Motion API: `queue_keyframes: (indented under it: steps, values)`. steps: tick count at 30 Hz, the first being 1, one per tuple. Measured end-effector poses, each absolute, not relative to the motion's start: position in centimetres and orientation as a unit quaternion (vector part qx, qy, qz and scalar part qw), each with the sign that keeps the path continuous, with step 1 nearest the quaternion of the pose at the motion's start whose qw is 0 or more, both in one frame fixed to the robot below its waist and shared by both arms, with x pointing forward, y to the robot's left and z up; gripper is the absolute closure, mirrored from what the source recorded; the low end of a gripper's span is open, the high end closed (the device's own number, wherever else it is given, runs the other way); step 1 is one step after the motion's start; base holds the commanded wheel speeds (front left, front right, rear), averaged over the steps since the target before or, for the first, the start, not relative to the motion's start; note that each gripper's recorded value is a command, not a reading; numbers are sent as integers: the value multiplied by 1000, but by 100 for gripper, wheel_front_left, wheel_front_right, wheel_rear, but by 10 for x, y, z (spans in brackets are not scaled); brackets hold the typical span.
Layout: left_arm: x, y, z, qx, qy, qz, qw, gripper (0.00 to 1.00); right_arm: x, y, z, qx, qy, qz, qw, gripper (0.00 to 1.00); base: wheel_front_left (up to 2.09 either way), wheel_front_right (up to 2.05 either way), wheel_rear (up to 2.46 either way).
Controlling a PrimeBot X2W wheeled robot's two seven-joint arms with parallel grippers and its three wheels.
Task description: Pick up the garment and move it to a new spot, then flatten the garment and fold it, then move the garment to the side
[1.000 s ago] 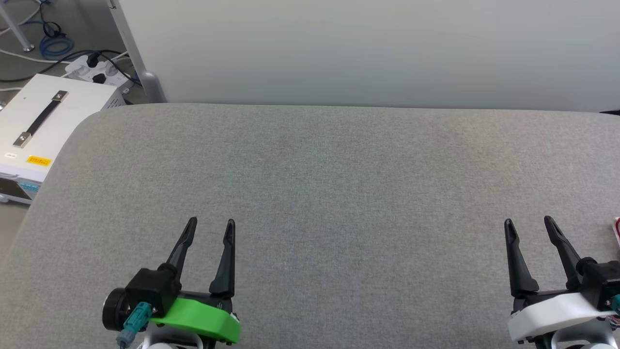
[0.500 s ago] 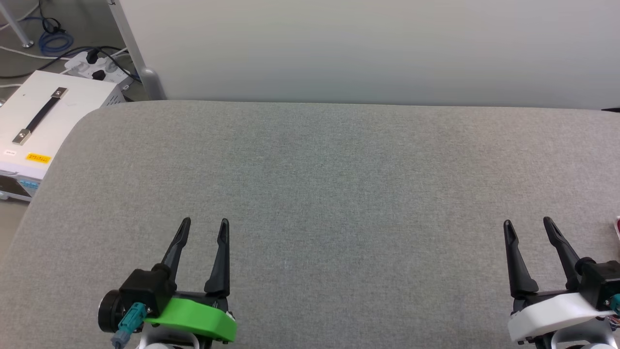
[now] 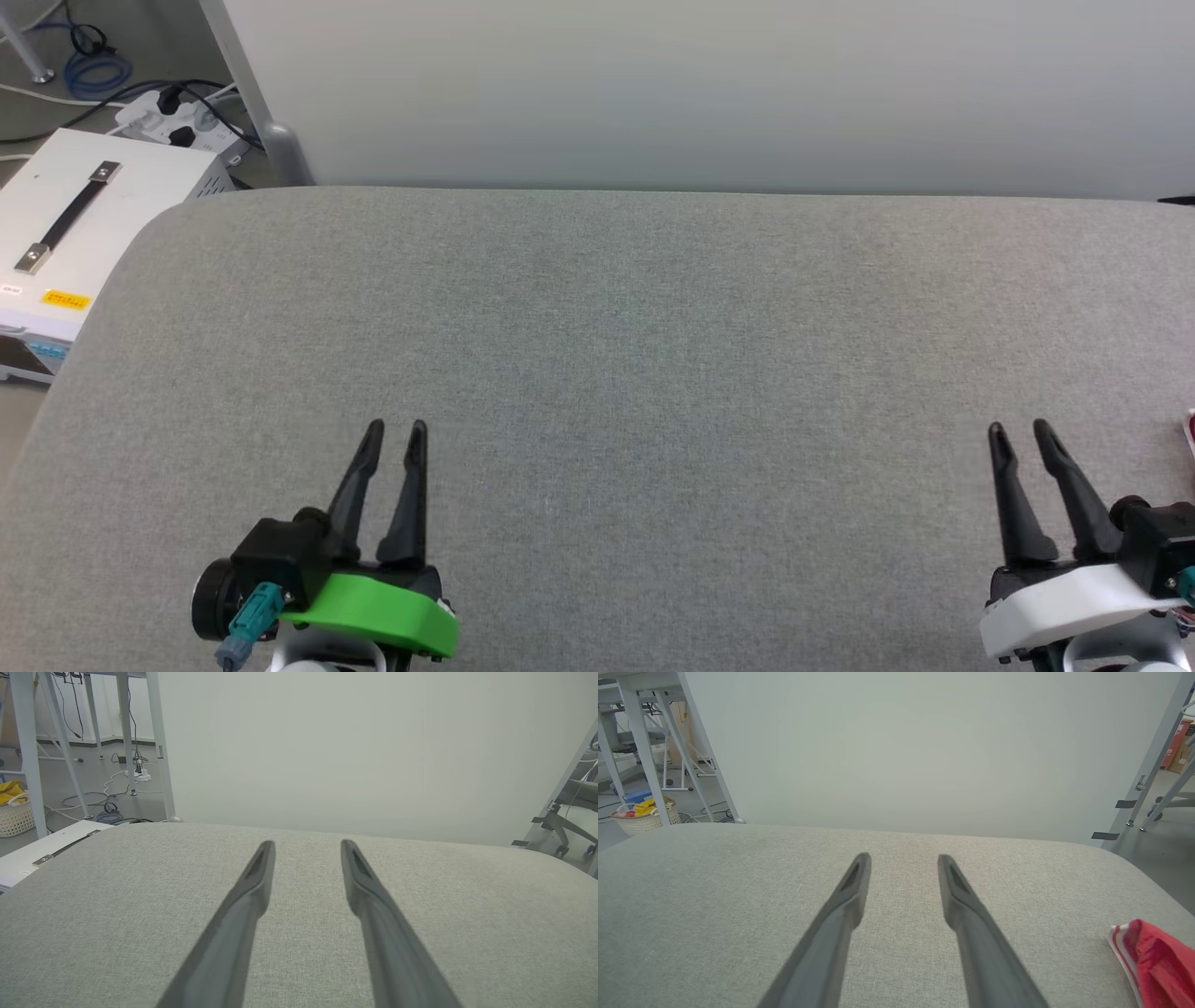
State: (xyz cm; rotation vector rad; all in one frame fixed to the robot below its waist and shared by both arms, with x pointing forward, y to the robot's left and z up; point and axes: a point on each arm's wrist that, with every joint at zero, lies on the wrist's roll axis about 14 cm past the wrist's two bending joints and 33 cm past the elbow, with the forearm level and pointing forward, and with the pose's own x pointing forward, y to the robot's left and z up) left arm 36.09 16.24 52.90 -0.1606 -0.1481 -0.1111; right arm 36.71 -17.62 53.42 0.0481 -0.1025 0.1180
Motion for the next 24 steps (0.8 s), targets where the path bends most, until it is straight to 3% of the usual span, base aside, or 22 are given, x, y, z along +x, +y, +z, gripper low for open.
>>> queue_keyframes:
  steps: [24]
  values:
    - [363, 163, 526, -63, -57, -51, 995, 100, 365, -175, 530, 19, -38, 59, 997, 100, 0, 0, 0]
